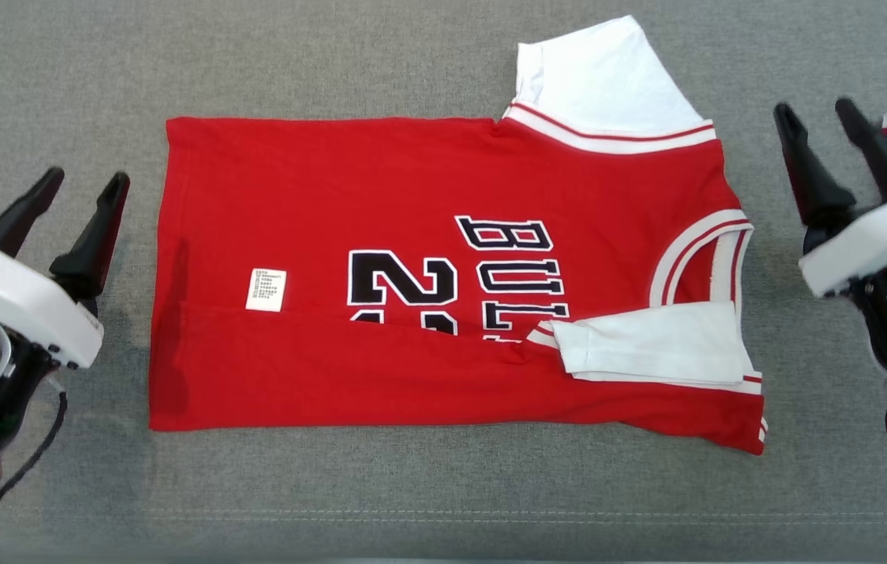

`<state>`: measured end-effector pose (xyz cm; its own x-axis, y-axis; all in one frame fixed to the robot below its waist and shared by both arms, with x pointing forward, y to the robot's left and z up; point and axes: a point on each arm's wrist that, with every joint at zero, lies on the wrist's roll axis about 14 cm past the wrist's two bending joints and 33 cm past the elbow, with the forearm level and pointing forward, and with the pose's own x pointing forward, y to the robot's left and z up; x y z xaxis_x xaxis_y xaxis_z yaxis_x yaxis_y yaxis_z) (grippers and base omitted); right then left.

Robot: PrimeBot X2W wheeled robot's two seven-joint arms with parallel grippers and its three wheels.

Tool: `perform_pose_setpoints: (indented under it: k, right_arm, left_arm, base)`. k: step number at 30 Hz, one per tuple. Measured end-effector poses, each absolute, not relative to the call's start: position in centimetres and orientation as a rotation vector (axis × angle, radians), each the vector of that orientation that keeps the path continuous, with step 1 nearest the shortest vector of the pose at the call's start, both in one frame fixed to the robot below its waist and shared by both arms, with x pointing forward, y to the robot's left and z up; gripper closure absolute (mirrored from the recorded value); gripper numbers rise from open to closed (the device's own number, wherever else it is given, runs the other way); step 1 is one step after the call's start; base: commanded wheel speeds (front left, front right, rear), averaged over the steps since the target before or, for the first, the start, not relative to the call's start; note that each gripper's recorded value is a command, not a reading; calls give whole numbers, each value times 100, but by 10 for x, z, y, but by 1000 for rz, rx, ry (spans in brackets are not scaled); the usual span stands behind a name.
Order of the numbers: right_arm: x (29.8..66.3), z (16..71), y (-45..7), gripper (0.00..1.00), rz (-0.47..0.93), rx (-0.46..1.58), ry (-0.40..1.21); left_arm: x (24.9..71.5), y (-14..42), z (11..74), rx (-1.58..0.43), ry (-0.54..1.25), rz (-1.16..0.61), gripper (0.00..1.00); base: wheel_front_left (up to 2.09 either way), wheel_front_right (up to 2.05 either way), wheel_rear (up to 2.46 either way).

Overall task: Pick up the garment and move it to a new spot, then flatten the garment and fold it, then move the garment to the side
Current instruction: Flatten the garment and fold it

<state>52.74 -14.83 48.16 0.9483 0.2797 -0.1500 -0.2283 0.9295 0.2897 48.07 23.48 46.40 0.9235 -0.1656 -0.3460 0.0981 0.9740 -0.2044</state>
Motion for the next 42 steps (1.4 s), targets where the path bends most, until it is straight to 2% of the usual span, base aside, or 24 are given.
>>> perform_pose_setpoints:
  k: [1, 7, 16, 25, 41, 42]
  right_arm:
    - [548, 485, -142, 0, 287, 248, 197]
    - [607, 481, -130, 0, 344, 142, 266]
    - [660, 442, -84, 0, 452, 94, 448]
    - [667, 394, -63, 0, 490, 75, 592]
    - [674, 382, -58, 0, 487, 74, 621]
    - [674, 382, -58, 25, 490, 74, 625]
  left_arm:
    - [494, 230, 462, -159, 378, -164, 0]
    - [535, 224, 457, -108, 402, -230, 0]
    - [559, 222, 409, -132, 593, -249, 0]
    - [561, 219, 379, -132, 699, -276, 0]
    - [556, 200, 357, -118, 780, -346, 0]
    - [556, 201, 355, -115, 790, -350, 0]
  base:
    - [0, 0, 0]
    - [0, 0, 0]
    - [0, 0, 0]
    - [0, 0, 0]
    - [0, 0, 0]
    - [0, 0, 0]
